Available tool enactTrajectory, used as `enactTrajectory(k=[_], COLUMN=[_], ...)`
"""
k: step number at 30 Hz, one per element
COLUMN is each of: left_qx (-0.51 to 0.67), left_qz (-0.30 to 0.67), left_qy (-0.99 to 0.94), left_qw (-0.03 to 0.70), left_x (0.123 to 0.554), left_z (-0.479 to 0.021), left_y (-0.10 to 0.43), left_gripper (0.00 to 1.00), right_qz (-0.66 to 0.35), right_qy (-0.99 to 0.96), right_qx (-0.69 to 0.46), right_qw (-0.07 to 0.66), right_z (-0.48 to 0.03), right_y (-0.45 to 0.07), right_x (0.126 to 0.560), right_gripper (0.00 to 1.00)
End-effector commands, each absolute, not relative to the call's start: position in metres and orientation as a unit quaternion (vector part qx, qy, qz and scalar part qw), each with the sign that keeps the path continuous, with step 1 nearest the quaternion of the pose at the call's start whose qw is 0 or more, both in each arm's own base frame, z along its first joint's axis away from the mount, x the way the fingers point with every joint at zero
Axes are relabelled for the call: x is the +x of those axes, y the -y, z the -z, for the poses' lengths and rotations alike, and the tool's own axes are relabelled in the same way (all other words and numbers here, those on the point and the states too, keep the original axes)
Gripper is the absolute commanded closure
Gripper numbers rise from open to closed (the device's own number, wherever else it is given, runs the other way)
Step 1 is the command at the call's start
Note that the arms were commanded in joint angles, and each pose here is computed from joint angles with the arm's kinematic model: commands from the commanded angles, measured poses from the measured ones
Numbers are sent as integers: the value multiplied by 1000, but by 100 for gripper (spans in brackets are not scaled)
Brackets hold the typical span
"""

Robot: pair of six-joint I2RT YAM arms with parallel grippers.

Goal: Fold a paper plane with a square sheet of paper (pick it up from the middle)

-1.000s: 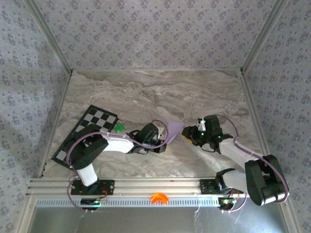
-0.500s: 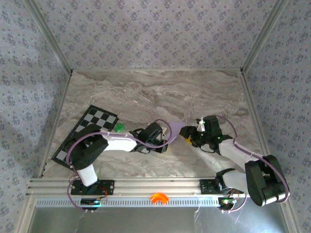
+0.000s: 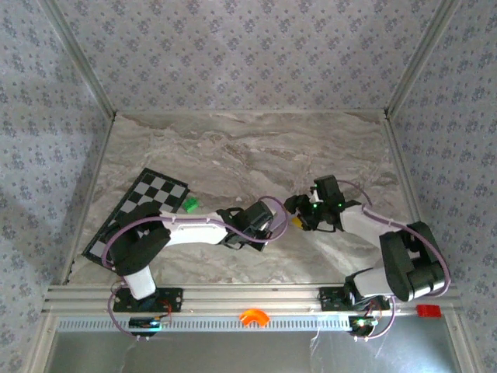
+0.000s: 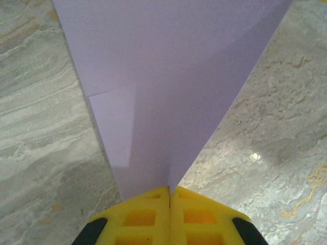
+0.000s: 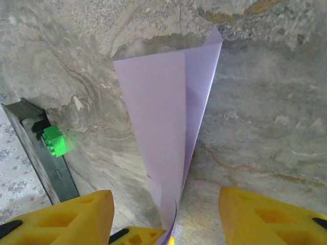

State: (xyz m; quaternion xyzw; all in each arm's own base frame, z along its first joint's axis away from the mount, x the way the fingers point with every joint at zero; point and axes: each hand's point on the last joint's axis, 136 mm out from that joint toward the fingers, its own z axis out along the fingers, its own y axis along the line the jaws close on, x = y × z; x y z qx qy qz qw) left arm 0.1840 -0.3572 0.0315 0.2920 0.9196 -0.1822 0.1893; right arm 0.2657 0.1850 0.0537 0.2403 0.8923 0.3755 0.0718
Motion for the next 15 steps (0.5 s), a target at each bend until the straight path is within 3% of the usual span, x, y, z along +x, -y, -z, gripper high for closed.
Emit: enactTrajectory(k=[1,7,15], left_qx=[318,330,352], left_qz=[151,137,106], left_qy=[-913,-909,-906], left_qw=[207,214,212], left_x=[187,186,184], left_z=[-45,-46,-42], left_y=[355,356,355], left_gripper=[100,99,99], right_qz=[-370,-364,-360], right_qy=[-896,-900,-903], right_qx=[243,239,232], right_qw=[43,14,17], right_z=[-50,-36,-39], right_y=[-191,-199,-204], right_x=[264,259,260], right_gripper=[47,61,69])
